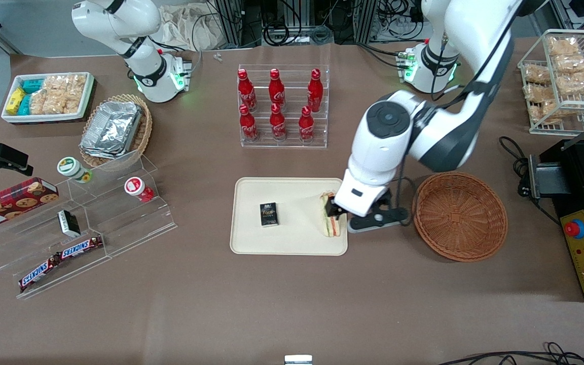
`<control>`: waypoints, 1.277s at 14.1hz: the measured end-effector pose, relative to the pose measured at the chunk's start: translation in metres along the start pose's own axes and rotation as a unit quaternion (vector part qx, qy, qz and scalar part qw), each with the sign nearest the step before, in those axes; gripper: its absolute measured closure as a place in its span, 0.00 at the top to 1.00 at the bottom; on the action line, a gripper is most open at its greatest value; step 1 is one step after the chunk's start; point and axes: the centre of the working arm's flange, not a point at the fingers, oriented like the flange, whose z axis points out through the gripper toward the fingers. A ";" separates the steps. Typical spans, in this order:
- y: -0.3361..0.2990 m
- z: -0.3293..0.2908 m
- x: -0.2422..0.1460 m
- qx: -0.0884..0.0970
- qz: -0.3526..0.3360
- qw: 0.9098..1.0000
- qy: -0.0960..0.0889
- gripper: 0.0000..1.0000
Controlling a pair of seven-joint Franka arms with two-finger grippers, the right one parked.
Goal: Place sandwich from basket to tray
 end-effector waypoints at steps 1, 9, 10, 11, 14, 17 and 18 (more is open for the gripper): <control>-0.018 -0.017 0.014 -0.001 0.002 1.000 -0.006 1.00; -0.190 -0.139 0.047 0.012 0.044 0.990 -0.133 1.00; -0.202 -0.153 0.044 0.019 0.042 0.990 -0.135 1.00; -0.211 -0.166 0.041 0.024 0.038 0.990 -0.134 1.00; -0.236 -0.196 0.029 0.040 0.019 0.989 -0.138 1.00; -0.261 -0.212 0.021 0.045 0.000 0.990 -0.131 1.00; -0.263 -0.213 0.018 0.046 -0.001 0.990 -0.131 1.00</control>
